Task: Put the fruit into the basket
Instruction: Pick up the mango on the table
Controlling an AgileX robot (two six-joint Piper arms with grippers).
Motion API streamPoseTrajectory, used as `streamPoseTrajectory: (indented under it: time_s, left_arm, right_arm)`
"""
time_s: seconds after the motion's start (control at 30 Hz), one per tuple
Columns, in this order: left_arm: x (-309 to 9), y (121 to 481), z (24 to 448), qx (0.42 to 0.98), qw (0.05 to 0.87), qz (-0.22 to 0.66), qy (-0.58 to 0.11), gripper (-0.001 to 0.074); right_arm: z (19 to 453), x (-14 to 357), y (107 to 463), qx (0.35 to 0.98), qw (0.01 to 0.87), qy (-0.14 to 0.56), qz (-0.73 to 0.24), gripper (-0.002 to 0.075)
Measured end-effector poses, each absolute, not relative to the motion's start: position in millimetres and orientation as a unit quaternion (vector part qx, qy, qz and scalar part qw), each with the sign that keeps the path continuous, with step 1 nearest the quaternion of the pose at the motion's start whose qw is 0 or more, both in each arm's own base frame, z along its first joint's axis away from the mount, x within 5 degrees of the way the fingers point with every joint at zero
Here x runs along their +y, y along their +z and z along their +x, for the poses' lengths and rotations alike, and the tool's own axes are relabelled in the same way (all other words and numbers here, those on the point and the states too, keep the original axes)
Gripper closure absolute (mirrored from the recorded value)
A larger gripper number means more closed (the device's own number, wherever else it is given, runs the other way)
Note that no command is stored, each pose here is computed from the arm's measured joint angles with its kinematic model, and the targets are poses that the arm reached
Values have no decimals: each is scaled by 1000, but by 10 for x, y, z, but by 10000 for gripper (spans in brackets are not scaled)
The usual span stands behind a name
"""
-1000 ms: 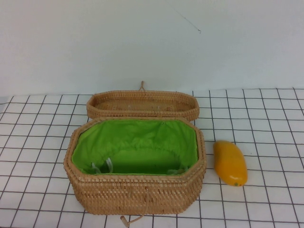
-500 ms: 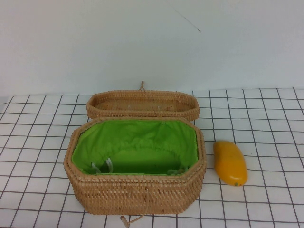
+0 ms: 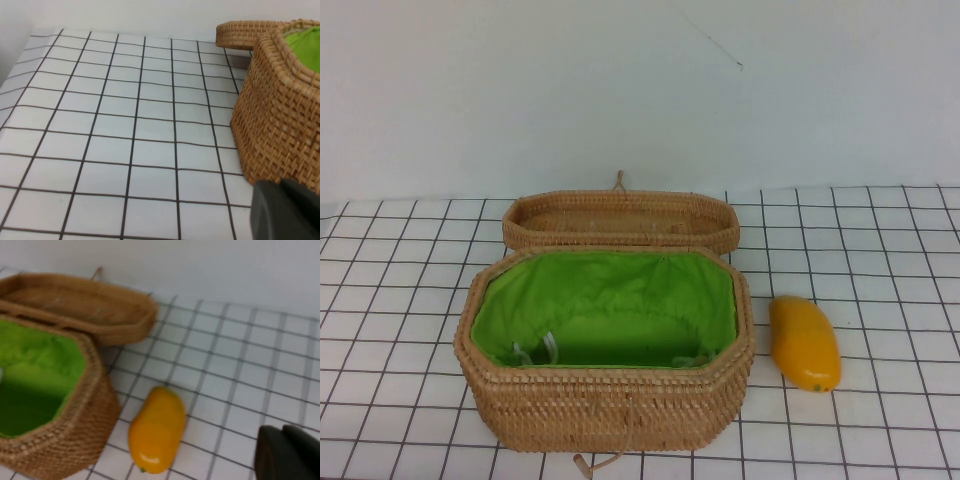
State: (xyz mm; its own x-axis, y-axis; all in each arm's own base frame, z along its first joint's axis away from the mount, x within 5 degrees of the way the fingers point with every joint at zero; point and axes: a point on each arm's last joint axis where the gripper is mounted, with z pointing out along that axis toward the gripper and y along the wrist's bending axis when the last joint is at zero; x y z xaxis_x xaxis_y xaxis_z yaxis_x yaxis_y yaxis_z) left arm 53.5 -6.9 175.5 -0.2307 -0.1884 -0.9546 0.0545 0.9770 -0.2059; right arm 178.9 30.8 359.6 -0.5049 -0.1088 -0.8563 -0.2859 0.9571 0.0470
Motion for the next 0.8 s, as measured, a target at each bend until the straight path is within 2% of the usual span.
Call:
streamPoseTrajectory:
  time_s: [0.27, 0.43, 0.67, 0.77, 0.8]
  left_arm:
    - [-69, 1755, 535, 778, 619, -43, -98, 734]
    - [-69, 1755, 535, 778, 619, -43, -98, 734]
    - [-69, 1755, 535, 778, 619, -43, -98, 735]
    - [-69, 1755, 535, 778, 619, -43, -98, 734]
    - [-69, 1755, 535, 778, 619, -43, -98, 734]
  right_arm:
    - [2650, 670, 3154, 893, 380, 114, -215, 728]
    - [3030, 971, 2949, 893, 311, 73, -317, 728]
    - [3417, 1334, 2696, 911, 216, 70, -346, 723]
    - [3539, 1443, 2596, 914, 174, 72, -359, 650]
    - [3578, 1460, 2555, 918, 162, 74, -354, 599]
